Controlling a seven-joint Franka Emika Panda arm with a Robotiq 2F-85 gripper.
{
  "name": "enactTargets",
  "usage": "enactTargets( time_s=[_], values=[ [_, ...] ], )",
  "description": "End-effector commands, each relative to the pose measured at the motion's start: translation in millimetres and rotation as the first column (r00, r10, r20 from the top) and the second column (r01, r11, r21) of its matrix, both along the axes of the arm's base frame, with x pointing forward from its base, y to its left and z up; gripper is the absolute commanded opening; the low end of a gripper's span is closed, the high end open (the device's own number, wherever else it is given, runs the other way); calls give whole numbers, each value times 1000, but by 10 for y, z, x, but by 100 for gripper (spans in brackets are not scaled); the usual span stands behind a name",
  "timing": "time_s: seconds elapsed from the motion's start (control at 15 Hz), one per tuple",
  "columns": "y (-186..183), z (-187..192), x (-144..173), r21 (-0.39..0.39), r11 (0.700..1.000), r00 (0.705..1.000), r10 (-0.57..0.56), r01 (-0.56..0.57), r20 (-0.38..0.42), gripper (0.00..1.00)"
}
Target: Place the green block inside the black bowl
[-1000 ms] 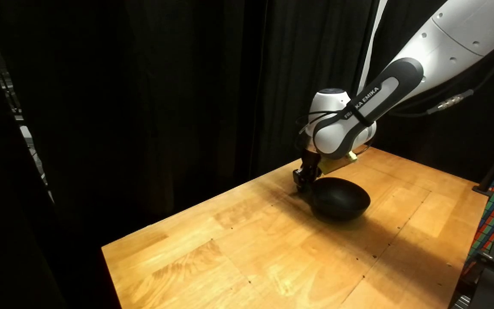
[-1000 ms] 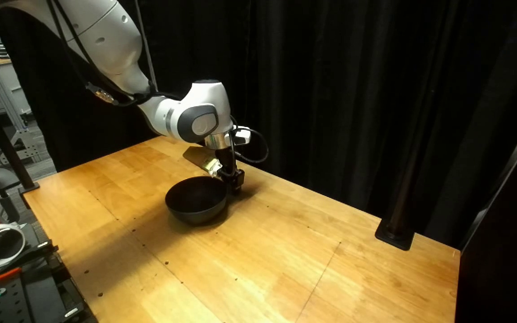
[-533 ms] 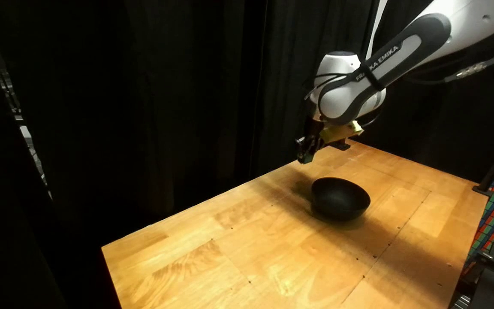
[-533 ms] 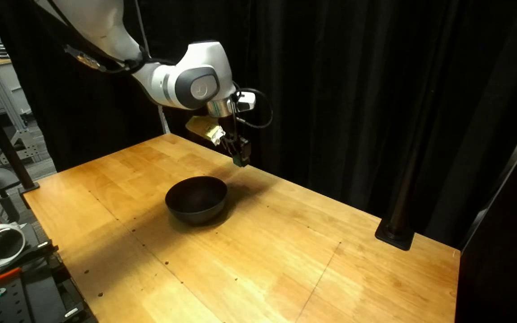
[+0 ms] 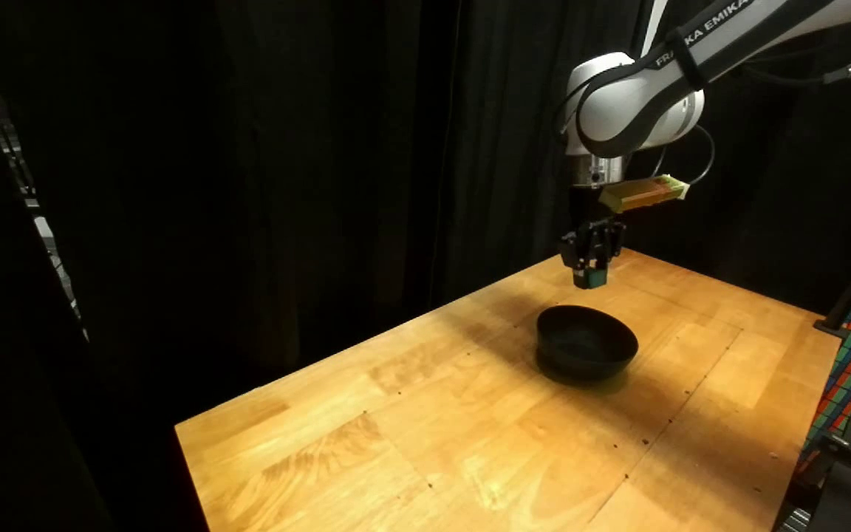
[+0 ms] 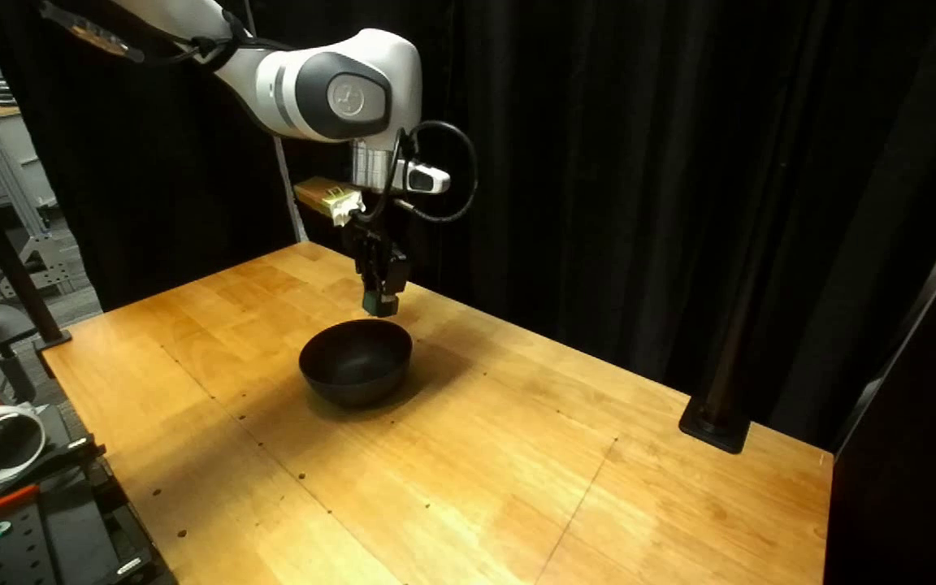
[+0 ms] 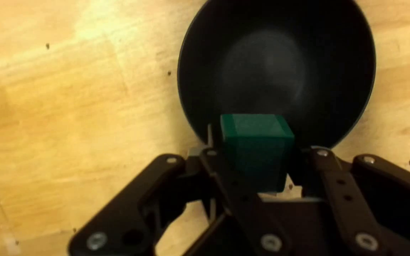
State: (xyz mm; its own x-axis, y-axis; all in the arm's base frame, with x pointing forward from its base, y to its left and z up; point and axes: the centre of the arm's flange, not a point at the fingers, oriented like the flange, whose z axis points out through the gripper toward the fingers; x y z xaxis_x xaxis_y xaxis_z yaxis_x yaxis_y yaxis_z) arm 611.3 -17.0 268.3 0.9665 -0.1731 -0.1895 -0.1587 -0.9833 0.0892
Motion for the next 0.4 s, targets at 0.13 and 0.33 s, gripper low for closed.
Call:
enactTargets(
  time_s=[0.13, 0.33],
  values=[
    [-12, 33, -284, 106, 992, 994, -63, 72, -88, 74],
    [-175, 381, -420, 113, 988, 993, -99, 107, -71, 97]
  ],
)
